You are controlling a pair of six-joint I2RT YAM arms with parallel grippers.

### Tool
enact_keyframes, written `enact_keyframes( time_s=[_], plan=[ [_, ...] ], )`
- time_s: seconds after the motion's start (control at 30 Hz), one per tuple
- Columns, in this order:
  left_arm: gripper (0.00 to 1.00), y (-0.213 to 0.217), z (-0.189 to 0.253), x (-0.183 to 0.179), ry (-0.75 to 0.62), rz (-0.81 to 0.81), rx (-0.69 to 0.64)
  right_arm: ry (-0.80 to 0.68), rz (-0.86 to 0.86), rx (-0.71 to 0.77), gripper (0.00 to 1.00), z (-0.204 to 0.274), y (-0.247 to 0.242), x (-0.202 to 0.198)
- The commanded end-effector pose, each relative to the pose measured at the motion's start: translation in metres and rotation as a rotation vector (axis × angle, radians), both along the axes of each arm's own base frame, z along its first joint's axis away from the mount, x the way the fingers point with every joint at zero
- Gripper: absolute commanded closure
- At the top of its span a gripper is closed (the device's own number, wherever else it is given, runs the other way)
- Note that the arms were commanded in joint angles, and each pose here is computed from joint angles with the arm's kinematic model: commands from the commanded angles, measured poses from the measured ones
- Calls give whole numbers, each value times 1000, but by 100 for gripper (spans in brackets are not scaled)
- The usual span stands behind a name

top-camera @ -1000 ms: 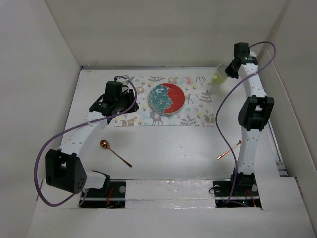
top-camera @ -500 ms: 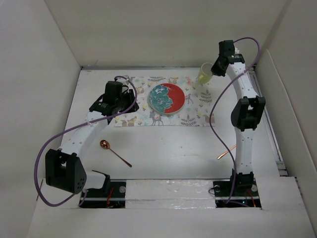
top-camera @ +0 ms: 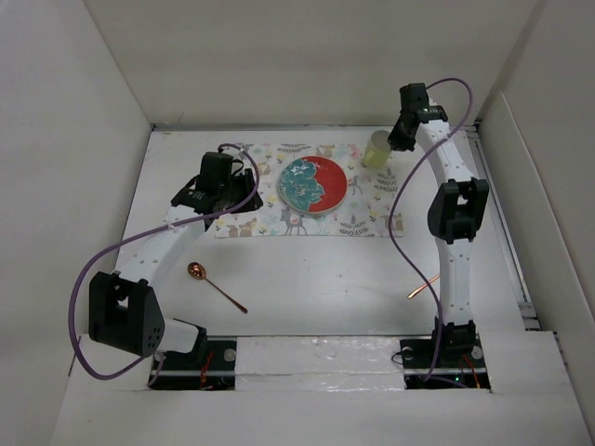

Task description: Set the dinner table for one person

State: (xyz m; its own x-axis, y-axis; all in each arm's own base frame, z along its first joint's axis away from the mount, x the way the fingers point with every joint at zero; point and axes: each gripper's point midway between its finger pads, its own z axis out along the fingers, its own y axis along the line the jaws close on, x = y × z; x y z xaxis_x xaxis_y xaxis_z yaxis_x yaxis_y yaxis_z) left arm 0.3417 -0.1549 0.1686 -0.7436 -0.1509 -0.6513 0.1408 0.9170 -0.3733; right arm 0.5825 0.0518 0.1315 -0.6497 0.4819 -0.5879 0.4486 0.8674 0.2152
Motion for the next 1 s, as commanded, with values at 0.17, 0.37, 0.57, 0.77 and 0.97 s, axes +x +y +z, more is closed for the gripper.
enact_keyframes(
  time_s=[0.17, 0.37, 0.57, 0.77, 0.97],
  plan=[
    [72, -6, 20, 6, -60, -10, -38, -133, 19, 34, 60, 44, 11, 16],
    [72, -6, 26, 5, -72, -11, -45, -183, -7, 48, 54, 76, -1, 12],
    [83, -11, 29, -1, -76, -33, -77, -295, -157, 124, 100, 119, -48, -50],
    [100, -10, 24, -9, -79, -43, -81, -151, -317, 226, 100, 30, -69, -202],
    [99, -24, 39, -16, -104, -82, -127, -17, -531, 197, 62, -23, -102, -306]
  ],
)
